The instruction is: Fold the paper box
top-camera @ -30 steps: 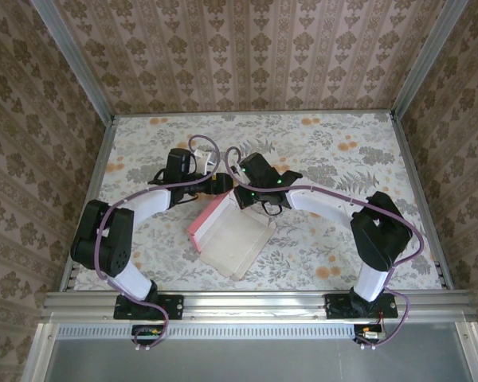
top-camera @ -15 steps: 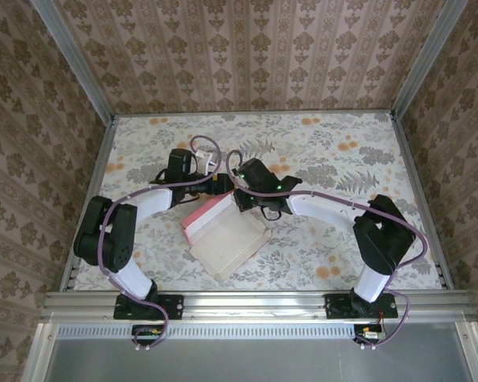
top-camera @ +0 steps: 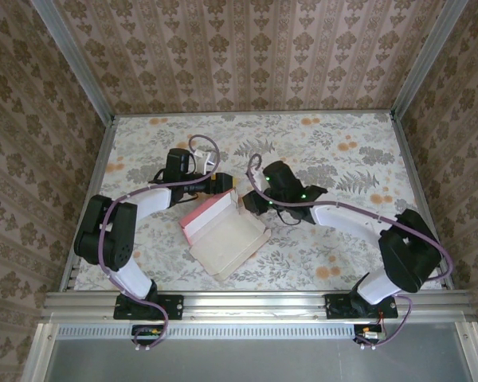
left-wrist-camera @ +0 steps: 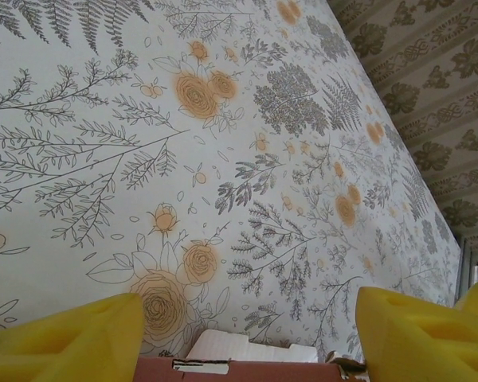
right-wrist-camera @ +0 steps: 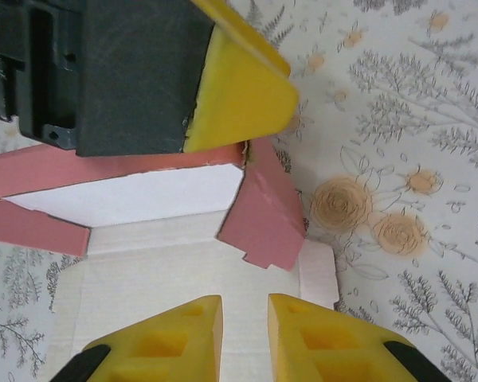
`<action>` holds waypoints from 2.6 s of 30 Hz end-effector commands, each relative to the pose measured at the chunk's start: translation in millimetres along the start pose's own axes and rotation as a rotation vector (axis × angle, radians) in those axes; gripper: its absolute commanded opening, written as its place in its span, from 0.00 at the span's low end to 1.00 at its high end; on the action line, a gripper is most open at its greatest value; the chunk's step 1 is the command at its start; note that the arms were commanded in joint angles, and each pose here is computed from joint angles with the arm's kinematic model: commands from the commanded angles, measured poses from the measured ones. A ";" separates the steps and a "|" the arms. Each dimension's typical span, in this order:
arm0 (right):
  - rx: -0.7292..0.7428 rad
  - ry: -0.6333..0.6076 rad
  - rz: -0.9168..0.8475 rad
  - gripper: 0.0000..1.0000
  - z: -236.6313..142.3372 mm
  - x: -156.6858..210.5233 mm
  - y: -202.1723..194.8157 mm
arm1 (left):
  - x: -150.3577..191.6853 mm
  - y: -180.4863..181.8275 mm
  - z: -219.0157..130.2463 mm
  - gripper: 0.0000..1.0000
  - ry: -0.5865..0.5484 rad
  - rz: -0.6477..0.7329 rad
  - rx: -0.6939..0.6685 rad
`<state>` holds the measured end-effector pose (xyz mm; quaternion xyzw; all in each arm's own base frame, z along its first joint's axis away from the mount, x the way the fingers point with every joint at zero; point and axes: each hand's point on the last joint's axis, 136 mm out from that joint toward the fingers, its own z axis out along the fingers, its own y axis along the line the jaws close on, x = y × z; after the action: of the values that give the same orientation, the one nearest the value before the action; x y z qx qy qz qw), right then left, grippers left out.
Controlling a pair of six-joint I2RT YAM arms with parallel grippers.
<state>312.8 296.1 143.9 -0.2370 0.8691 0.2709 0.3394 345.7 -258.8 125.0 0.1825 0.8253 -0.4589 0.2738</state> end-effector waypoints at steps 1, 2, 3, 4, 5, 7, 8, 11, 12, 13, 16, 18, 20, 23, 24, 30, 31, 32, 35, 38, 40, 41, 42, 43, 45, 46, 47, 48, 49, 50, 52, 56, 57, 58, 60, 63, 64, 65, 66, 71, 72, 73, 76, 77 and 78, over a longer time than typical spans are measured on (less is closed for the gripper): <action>-0.093 -0.105 -0.054 0.23 -8.3 -12.4 3.4 | 7.0 5.1 3.1 0.70 0.023 -0.001 0.014; -0.084 -0.115 -0.074 0.23 -7.4 -12.5 -0.3 | 6.7 4.7 3.1 0.70 0.024 -0.001 0.017; -0.075 -0.124 -0.102 0.23 -5.9 -11.6 -2.5 | 6.3 4.6 3.3 0.70 0.025 -0.002 0.019; -0.070 -0.130 -0.133 0.24 -2.4 -9.3 -4.6 | 5.8 4.2 3.5 0.69 0.025 -0.003 0.022; -0.069 -0.135 -0.148 0.24 0.8 -8.5 -6.6 | 5.2 3.7 3.8 0.69 0.026 -0.003 0.026; -0.084 -0.142 -0.169 0.24 8.9 -5.7 -8.0 | 3.8 3.8 4.1 0.68 0.024 -0.004 0.029; -0.099 -0.140 -0.178 0.25 13.4 -3.7 -7.0 | 3.9 3.4 4.6 0.68 0.026 -0.005 0.030; -0.151 -0.139 -0.185 0.27 26.0 -0.8 -2.2 | 3.1 3.0 3.9 0.67 0.025 -0.005 0.031; -0.163 -0.142 -0.184 0.27 29.0 -0.8 -0.9 | 3.9 3.3 3.7 0.67 0.027 -0.007 0.029; -0.170 -0.146 -0.181 0.27 32.5 -0.5 -1.0 | 4.0 3.2 3.7 0.67 0.028 -0.007 0.029; -0.166 -0.150 -0.172 0.28 42.0 -0.7 -4.6 | 5.0 3.2 3.9 0.67 0.032 -0.009 0.030; -0.175 -0.147 -0.166 0.27 47.9 -0.1 -4.4 | 5.7 3.2 4.1 0.66 0.035 -0.012 0.033; -0.191 -0.146 -0.161 0.27 51.8 -0.5 -2.8 | 4.6 2.7 4.4 0.66 0.033 -0.012 0.036; -0.193 -0.146 -0.161 0.27 56.6 -1.4 -1.5 | 3.4 2.6 4.7 0.65 0.030 -0.013 0.037; -0.194 -0.145 -0.160 0.27 58.3 -2.1 -1.2 | 3.0 2.4 5.0 0.65 0.031 -0.014 0.040; -0.191 -0.151 -0.175 0.27 67.7 -9.6 2.1 | 3.8 1.4 7.2 0.61 0.041 -0.023 0.058; -0.188 -0.150 -0.178 0.27 69.6 -10.5 2.5 | 4.2 1.3 7.6 0.58 0.043 -0.024 0.062; -0.185 -0.151 -0.181 0.27 72.4 -11.2 2.6 | 4.3 1.0 8.0 0.55 0.045 -0.028 0.066; -0.175 -0.155 -0.187 0.26 79.4 -13.5 1.7 | 5.9 0.4 9.7 0.54 0.056 -0.034 0.081; -0.155 -0.169 -0.188 0.25 83.5 -18.2 -1.1 | 5.5 -1.2 11.2 0.54 0.065 -0.036 0.097; -0.137 -0.179 -0.191 0.23 86.0 -21.1 -2.3 | 6.0 -1.8 12.5 0.54 0.073 -0.041 0.109; -0.127 -0.184 -0.195 0.22 87.0 -22.5 -3.3 | 5.7 -2.0 13.1 0.54 0.077 -0.042 0.113; -0.118 -0.190 -0.195 0.22 88.0 -23.8 -4.3 | 5.6 -2.3 13.5 0.54 0.079 -0.044 0.117; -0.113 -0.194 -0.193 0.22 89.0 -23.7 -4.5 | 5.6 -2.4 13.9 0.53 0.082 -0.045 0.120; -0.103 -0.200 -0.190 0.22 91.5 -23.2 -4.7 | 4.8 -3.0 14.7 0.53 0.086 -0.047 0.127; -0.100 -0.202 -0.190 0.22 92.7 -23.2 -3.7 | 4.3 -3.5 14.9 0.54 0.087 -0.047 0.130; -0.094 -0.202 -0.192 0.22 94.3 -22.3 -3.6 | 3.7 -3.9 15.2 0.53 0.089 -0.046 0.133; -0.089 -0.206 -0.193 0.22 95.2 -22.5 -2.8 | 3.6 -4.1 15.2 0.53 0.091 -0.047 0.134; -0.087 -0.211 -0.192 0.22 96.1 -22.7 -2.7 | 4.2 -4.1 15.7 0.53 0.093 -0.048 0.136; -0.086 -0.217 -0.185 0.22 97.3 -23.2 -2.9 | 3.7 -4.6 15.8 0.53 0.094 -0.048 0.139; -0.080 -0.231 -0.172 0.22 98.6 -24.9 -4.5 | 3.9 -5.1 15.8 0.53 0.097 -0.051 0.143; -0.073 -0.248 -0.150 0.21 102.4 -27.0 -6.4 | 4.2 -5.5 15.7 0.53 0.099 -0.053 0.147; -0.074 -0.251 -0.145 0.21 102.9 -27.9 -6.2 | 4.0 -5.9 15.8 0.53 0.099 -0.054 0.149; -0.075 -0.251 -0.141 0.21 103.7 -27.7 -6.1 | 3.8 -6.2 15.6 0.53 0.099 -0.054 0.150; -0.076 -0.254 -0.134 0.21 104.9 -28.1 -5.6 | 3.8 -6.8 15.6 0.53 0.100 -0.054 0.152; -0.070 -0.260 -0.124 0.21 106.2 -28.6 -5.6 | 3.7 -7.4 15.8 0.53 0.098 -0.057 0.159; -0.062 -0.261 -0.123 0.21 106.9 -28.7 -6.4 | 4.0 -7.3 15.6 0.53 0.099 -0.058 0.158; -0.051 -0.263 -0.121 0.21 106.9 -29.6 -7.5 | 3.7 -7.6 15.7 0.53 0.099 -0.058 0.160; -0.036 -0.262 -0.119 0.20 108.1 -29.2 -9.3 | 3.5 -7.6 15.7 0.53 0.098 -0.057 0.160; 0.085 -0.242 -0.142 0.15 108.7 -29.2 -16.7 | 2.6 -8.5 14.4 0.53 0.096 -0.058 0.159; 0.111 -0.239 -0.146 0.14 108.1 -28.8 -18.5 | 2.6 -8.0 14.2 0.53 0.096 -0.059 0.157; 0.129 -0.236 -0.150 0.14 107.9 -29.0 -19.2 | 2.0 -9.1 14.0 0.53 0.095 -0.057 0.158; 0.162 -0.233 -0.148 0.13 107.5 -28.6 -20.7 | 0.2 -9.7 13.1 0.53 0.092 -0.056 0.154; 0.179 -0.230 -0.148 0.13 107.4 -28.3 -21.9 | 0.1 -9.9 12.5 0.53 0.093 -0.054 0.151; 0.194 -0.225 -0.147 0.13 107.4 -27.5 -22.9 | -0.7 -10.6 11.7 0.53 0.093 -0.051 0.148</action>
<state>382.9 360.4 89.8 -0.2529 0.8171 0.2290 0.4647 354.9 -267.0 123.9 0.1909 0.8093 -0.5040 0.2334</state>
